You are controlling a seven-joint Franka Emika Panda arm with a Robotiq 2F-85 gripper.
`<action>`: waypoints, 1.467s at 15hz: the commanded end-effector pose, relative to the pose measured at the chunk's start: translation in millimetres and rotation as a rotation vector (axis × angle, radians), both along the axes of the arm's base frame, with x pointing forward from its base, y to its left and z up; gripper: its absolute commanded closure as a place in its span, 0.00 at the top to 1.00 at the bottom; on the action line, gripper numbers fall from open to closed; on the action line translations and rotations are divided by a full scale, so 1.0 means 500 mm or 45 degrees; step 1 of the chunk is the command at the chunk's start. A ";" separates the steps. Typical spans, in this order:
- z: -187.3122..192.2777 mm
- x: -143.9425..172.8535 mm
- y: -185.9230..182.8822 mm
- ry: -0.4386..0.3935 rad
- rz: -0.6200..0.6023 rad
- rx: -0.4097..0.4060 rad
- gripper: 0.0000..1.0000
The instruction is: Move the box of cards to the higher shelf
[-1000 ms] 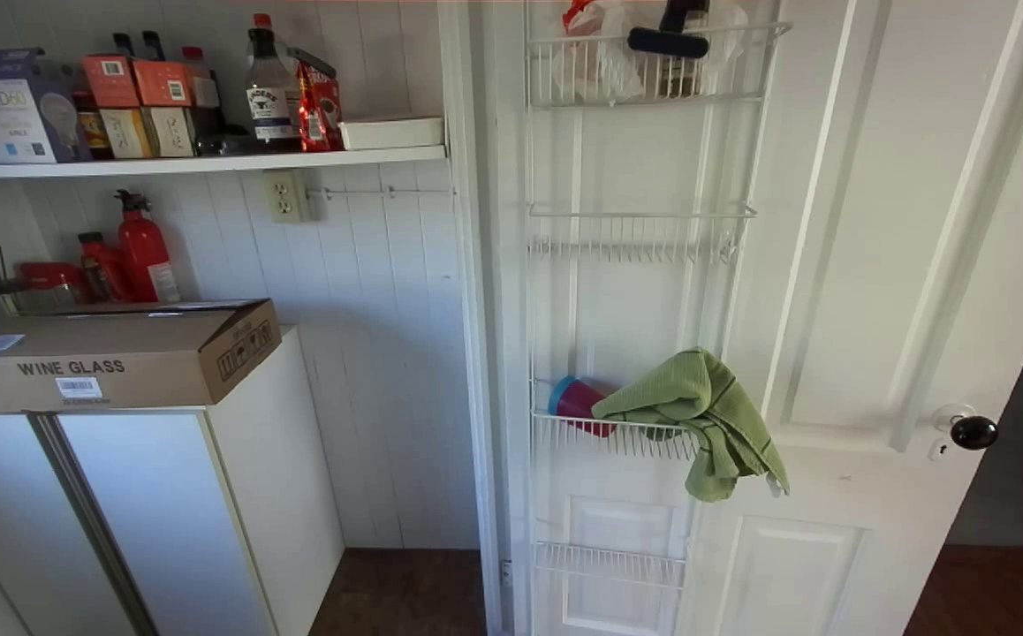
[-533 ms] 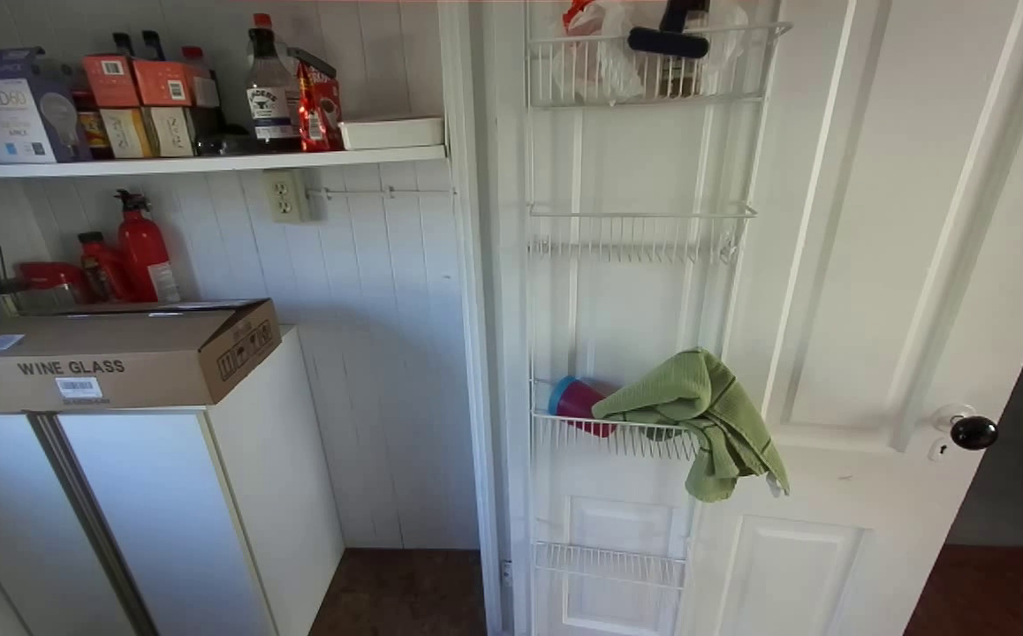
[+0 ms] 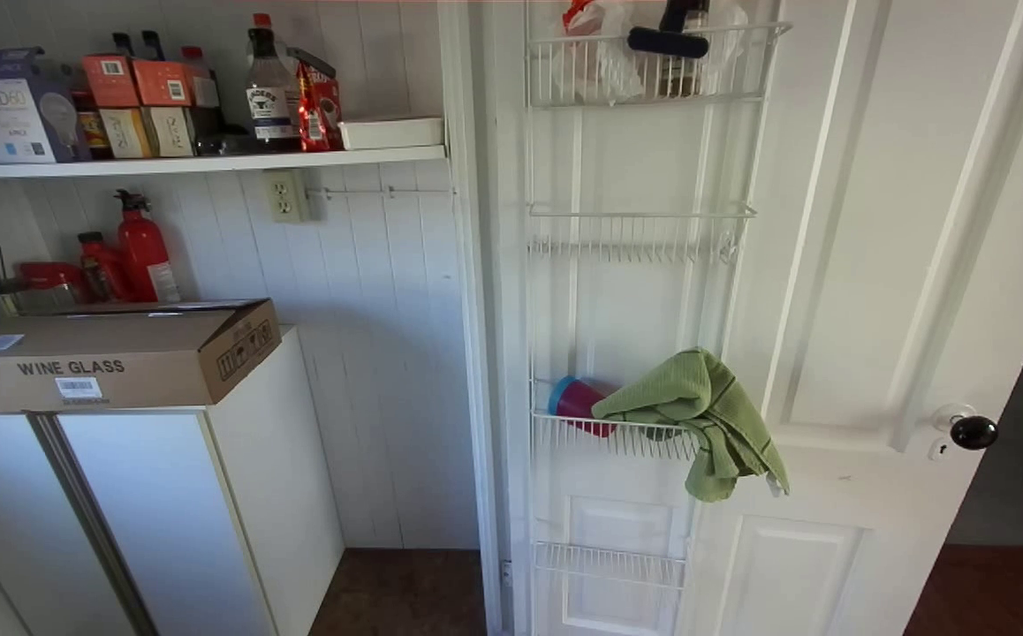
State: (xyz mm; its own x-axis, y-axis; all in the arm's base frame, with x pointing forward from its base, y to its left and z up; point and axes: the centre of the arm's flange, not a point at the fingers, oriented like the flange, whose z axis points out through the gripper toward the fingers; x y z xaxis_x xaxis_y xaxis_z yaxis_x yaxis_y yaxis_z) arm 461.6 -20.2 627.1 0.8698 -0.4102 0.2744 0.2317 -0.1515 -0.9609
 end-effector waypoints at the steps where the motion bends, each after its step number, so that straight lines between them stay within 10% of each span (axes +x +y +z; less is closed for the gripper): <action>1: 0.052 0.006 -0.016 -0.010 -0.079 0.045 0.05; 22: 0.061 0.078 0.046 0.104 -0.220 0.215 0.05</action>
State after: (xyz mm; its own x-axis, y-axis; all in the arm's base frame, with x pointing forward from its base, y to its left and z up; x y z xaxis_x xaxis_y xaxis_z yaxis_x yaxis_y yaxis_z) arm 491.5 -9.2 647.2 0.8065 -0.5739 0.1422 0.1480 -0.0369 -0.9883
